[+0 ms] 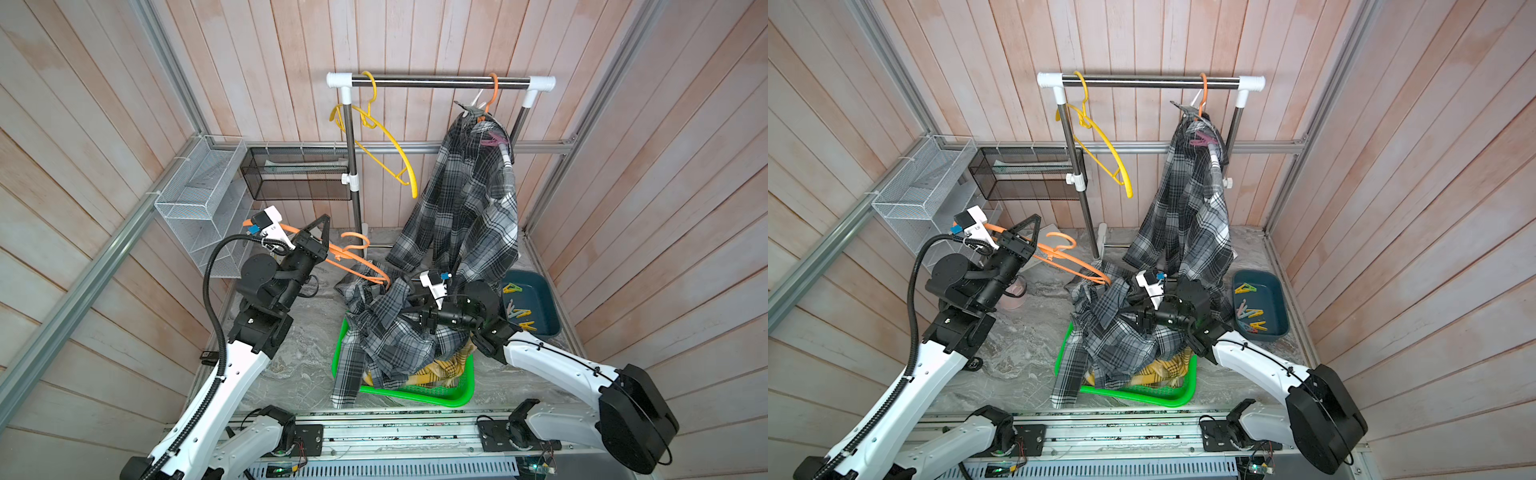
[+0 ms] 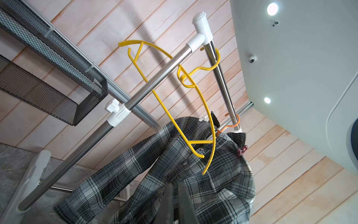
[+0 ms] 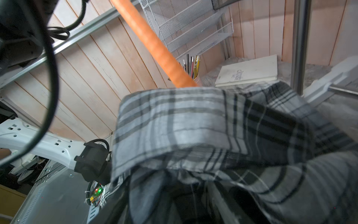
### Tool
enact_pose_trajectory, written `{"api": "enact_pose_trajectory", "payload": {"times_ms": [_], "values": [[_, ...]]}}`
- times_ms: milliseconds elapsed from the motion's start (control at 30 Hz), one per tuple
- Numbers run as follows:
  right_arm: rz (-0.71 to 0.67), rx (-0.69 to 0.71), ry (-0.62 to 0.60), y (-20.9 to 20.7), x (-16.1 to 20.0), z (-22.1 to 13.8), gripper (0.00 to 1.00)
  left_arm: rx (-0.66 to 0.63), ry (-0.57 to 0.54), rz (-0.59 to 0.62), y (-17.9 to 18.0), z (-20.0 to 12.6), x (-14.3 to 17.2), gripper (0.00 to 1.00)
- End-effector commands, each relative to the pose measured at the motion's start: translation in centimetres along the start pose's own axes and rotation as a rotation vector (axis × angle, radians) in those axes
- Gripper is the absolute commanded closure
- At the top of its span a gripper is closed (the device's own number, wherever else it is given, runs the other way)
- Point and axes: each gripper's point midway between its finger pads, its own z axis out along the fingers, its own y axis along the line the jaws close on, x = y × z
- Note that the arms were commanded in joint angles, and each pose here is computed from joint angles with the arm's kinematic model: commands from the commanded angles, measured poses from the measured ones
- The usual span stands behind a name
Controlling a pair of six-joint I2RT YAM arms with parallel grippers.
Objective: Remove the clothespins securing long-sleeve shirts to the hanger
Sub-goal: Remove the long-sleeve shirt from the hanger, then place the hanger on the clothesline.
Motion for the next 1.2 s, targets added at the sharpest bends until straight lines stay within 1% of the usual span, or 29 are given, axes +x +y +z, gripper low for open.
{"api": "enact_pose_trajectory", "payload": {"times_ms": [0,100,200,267,300,400,500,600,667,700,767,800,900,1033,1167], "values": [[0.062,0.037,-0.036,-0.9,1.0,-0.3,0.39,0.03,-0.034,0.013,-1.5,-1.0,-2.2,1.0],[0.129,0.111,-0.017,-2.6,3.3,-0.7,0.4,0.044,-0.056,0.003,-2.0,-1.4,-3.5,1.0],[0.154,0.19,0.015,-4.0,4.8,-1.1,0.4,0.067,-0.053,-0.02,-2.3,-1.6,-4.0,1.0],[0.126,0.226,0.018,-4.1,4.2,-1.5,0.39,0.079,-0.046,-0.048,-2.1,-1.6,-4.1,1.0],[0.097,0.242,0.011,-3.9,3.2,-1.8,0.39,0.083,-0.043,-0.062,-1.9,-1.6,-4.1,1.0],[-0.015,0.265,-0.048,-2.3,-1.0,-3.1,0.38,0.086,-0.039,-0.084,-1.5,-1.7,-4.1,1.0],[-0.142,0.235,-0.085,0.5,-4.8,-4.1,0.37,0.089,-0.044,-0.099,-1.4,-1.8,-4.2,1.0],[-0.245,0.167,-0.07,3.2,-7.3,-4.4,0.37,0.092,-0.043,-0.114,-1.3,-1.9,-4.3,1.0],[-0.294,0.079,-0.027,5.3,-8.0,-4.3,0.36,0.079,-0.044,-0.114,-1.1,-2.0,-4.5,1.0],[-0.309,0.034,0.03,6.2,-7.7,-4.2,0.36,0.073,-0.048,-0.113,-0.9,-2.1,-4.5,1.0],[-0.311,0.006,0.115,7.0,-8.0,-4.1,0.37,0.068,-0.055,-0.115,-0.9,-2.5,-4.8,1.0],[-0.311,0.002,0.125,7.2,-8.3,-4.1,0.37,0.066,-0.059,-0.116,-0.8,-2.6,-5.0,1.0],[-0.351,-0.048,0.03,8.5,-9.9,-4.1,0.37,0.065,-0.066,-0.126,-0.7,-2.8,-5.2,1.0],[-0.41,-0.052,-0.058,8.0,-11.8,-3.0,0.37,0.093,-0.047,-0.162,-0.8,-2.6,-4.9,1.0],[-0.464,-0.13,-0.174,8.9,-13.9,-2.1,0.37,0.091,-0.043,-0.169,-0.9,-2.9,-4.9,1.0]]}}
